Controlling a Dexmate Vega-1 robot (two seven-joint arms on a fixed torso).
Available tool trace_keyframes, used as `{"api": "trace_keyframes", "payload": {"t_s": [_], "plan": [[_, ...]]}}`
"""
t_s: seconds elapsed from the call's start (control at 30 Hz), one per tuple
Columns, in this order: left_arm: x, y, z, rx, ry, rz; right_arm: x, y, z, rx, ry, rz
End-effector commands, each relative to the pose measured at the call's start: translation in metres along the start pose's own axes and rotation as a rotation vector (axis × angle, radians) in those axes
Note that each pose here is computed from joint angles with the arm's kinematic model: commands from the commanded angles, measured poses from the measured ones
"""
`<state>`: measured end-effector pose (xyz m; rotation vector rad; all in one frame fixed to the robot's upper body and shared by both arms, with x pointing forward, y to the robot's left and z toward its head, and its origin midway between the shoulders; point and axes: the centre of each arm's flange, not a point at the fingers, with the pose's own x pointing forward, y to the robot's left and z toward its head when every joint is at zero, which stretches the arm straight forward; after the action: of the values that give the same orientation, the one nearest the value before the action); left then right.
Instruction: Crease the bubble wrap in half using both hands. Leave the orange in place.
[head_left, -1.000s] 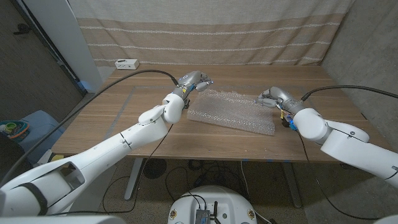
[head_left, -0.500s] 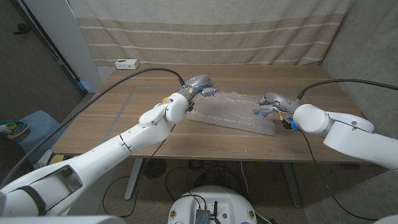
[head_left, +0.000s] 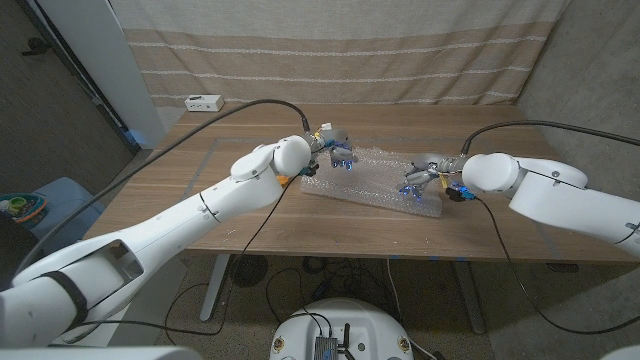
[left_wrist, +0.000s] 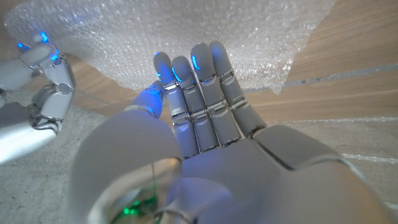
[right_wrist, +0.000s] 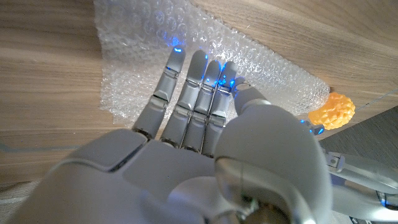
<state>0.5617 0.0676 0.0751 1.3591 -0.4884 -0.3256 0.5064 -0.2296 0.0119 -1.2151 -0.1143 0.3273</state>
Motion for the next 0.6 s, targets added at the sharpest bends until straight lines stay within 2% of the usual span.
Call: {"api": "trace_keyframes", "payload": {"t_s": [0.03, 0.3, 0.6], "plan": [[0.016, 0.000, 0.002, -0.029, 0.059, -0.279, 0.023, -0.006, 0.010, -0.041, 0.012, 0.143], [0.025, -0.002, -0.002, 0.039, 0.121, -0.377, 0.037, -0.006, 0.011, -0.042, 0.011, 0.188], [0.033, -0.004, -0.010, 0.084, 0.183, -0.367, 0.045, -0.007, 0.011, -0.043, 0.012, 0.201]]}}
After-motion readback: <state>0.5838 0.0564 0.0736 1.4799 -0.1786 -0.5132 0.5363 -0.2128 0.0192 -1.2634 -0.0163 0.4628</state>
